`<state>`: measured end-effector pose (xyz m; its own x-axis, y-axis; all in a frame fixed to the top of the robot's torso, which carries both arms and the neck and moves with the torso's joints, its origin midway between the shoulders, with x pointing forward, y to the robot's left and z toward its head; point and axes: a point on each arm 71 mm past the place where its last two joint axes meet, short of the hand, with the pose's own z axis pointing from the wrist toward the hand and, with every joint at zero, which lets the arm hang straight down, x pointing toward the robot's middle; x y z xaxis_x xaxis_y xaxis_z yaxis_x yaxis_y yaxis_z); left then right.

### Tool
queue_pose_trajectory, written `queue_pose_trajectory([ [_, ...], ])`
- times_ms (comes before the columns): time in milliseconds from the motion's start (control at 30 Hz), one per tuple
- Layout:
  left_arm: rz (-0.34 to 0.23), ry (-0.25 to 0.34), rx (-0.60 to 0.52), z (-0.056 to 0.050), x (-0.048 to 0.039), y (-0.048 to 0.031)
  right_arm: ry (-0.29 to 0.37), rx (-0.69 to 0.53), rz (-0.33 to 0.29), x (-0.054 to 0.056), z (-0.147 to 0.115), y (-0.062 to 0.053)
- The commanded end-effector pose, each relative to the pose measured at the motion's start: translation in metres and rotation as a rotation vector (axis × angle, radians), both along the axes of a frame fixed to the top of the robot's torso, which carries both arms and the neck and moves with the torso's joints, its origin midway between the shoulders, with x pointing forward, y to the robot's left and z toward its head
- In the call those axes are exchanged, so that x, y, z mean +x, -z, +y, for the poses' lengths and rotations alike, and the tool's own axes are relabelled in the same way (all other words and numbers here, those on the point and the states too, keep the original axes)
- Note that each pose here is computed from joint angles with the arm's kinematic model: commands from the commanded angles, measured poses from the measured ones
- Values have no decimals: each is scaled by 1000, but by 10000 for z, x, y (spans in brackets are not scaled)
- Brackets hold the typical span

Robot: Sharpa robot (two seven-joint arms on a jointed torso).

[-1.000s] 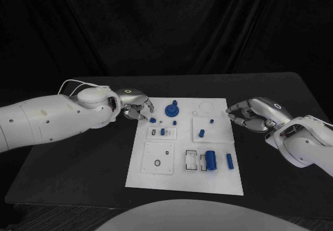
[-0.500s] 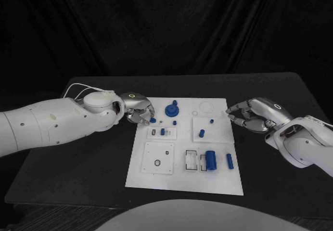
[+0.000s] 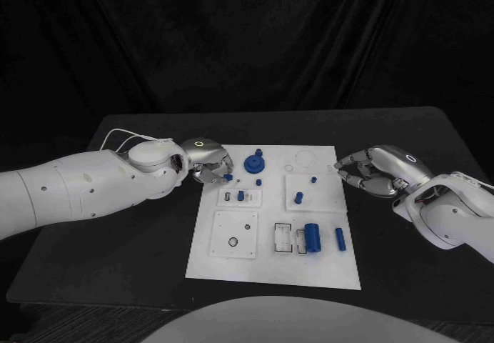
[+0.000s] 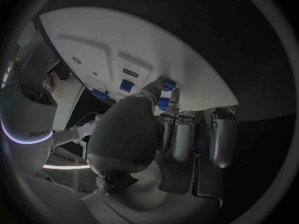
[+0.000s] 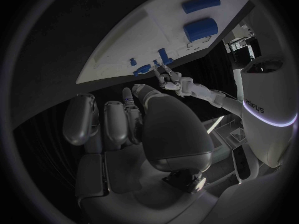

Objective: Assemble the parts on the task board

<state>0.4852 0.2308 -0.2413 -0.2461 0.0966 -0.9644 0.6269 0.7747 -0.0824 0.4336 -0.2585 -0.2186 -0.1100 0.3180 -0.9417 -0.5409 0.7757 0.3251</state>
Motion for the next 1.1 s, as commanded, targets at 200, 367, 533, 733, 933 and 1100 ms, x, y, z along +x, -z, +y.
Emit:
queue_pose_trajectory([
  [200, 29, 21, 14, -2, -60, 150, -1, -3, 8, -11, 2, 13],
  [367, 45, 28, 19, 11, -74, 177, -1, -3, 8, -12, 0, 15],
  [533, 38, 36, 11, 12, -82, 173, -1, -2, 6, -14, -2, 13],
  [733, -7, 71, -29, -3, -98, 132, 1, 1, -1, -20, -21, 5],
  [933, -62, 101, -164, 17, -150, 25, 4, 24, -11, -44, -41, -21],
  [1100, 3, 30, -446, 83, -155, -118, 16, 75, -5, -71, -52, -73],
])
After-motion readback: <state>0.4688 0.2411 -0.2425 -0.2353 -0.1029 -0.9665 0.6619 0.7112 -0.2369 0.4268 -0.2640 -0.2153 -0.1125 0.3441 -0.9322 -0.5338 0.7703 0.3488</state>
